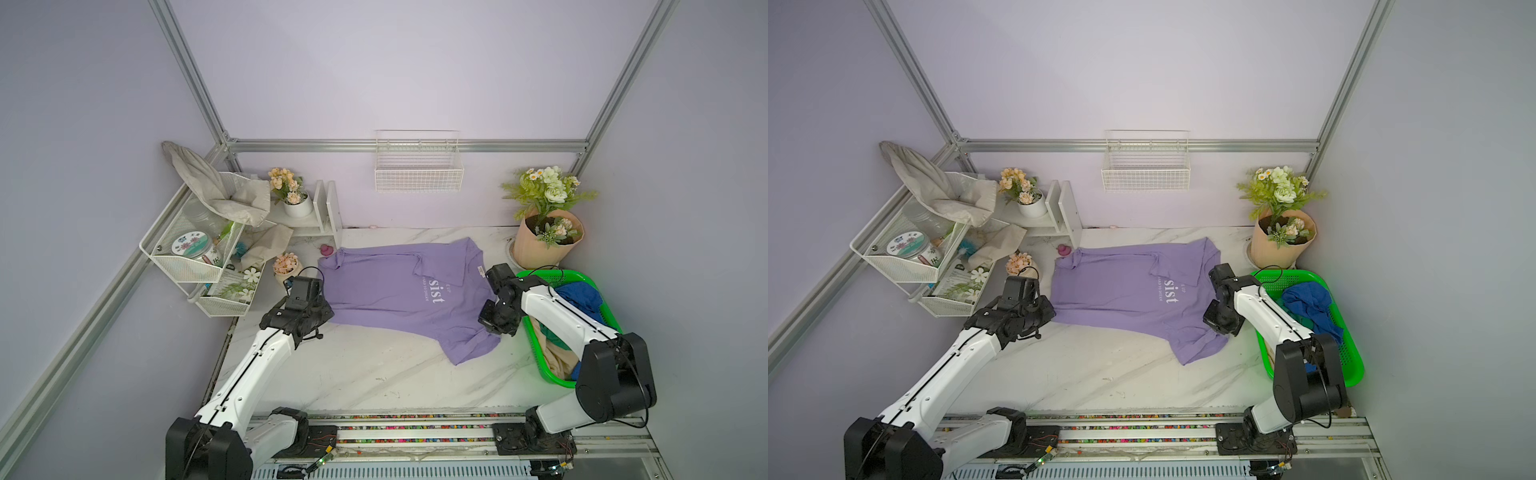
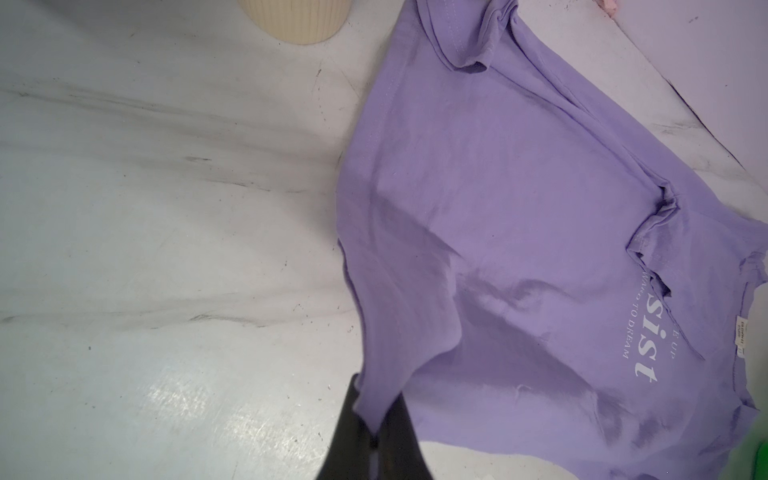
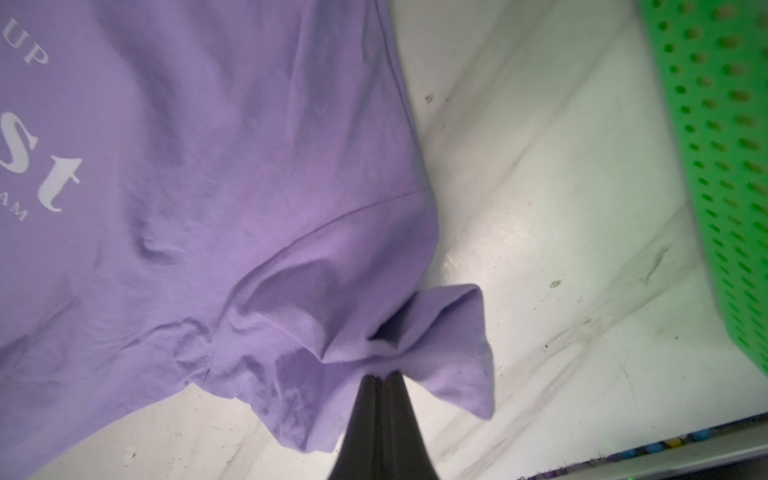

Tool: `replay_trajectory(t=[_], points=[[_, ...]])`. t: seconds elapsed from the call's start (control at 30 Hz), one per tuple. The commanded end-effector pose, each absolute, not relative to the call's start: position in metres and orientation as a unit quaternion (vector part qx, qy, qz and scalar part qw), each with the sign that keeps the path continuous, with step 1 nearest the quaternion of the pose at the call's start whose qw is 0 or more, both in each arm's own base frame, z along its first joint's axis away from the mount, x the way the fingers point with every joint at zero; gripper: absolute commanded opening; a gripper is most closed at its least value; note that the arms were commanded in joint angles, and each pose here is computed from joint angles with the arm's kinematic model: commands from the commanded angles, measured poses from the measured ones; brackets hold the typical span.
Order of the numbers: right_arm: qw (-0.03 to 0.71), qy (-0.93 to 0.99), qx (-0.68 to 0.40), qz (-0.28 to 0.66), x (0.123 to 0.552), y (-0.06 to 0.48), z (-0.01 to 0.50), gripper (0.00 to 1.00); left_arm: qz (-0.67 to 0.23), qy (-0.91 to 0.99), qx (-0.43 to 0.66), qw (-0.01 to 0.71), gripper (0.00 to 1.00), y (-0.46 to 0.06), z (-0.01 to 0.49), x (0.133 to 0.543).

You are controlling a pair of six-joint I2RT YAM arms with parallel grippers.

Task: Fold and stack t-shirts
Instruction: Fold the T-shirt.

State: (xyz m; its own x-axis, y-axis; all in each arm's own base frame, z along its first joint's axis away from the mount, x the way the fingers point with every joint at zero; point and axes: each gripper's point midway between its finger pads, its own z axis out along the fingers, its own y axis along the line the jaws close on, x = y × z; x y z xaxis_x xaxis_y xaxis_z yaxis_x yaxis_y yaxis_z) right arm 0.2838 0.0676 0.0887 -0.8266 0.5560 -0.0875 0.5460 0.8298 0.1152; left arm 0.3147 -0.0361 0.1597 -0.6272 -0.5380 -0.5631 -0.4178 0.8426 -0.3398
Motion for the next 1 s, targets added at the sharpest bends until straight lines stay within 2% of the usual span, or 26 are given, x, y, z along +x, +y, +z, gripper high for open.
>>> replay_trajectory(t=[0.0,0.27,0.47,0.63,0.83,0.97], points=[[0.071,0.955,0.286,0.019,0.305,0.063,0.092,0.0,-0.082,0.881,-0.282,0.371,0.0,-0.026,0.196,0.326],[0.118,0.948,0.293,0.029,0.361,0.067,0.118,0.0,-0.071,0.879,-0.3,0.365,0.0,-0.015,0.197,0.323],[0.134,0.946,0.295,0.02,0.37,0.057,0.133,0.0,-0.07,0.879,-0.307,0.359,0.0,-0.01,0.198,0.32],[0.11,0.947,0.301,0.026,0.333,0.055,0.13,0.0,-0.078,0.883,-0.313,0.341,0.0,-0.013,0.189,0.311],[0.063,0.944,0.32,0.044,0.261,0.054,0.116,0.0,-0.126,0.898,-0.312,0.282,0.0,-0.034,0.158,0.291],[0.044,0.944,0.324,0.033,0.228,0.048,0.11,0.0,-0.125,0.906,-0.315,0.253,0.0,-0.036,0.141,0.276]])
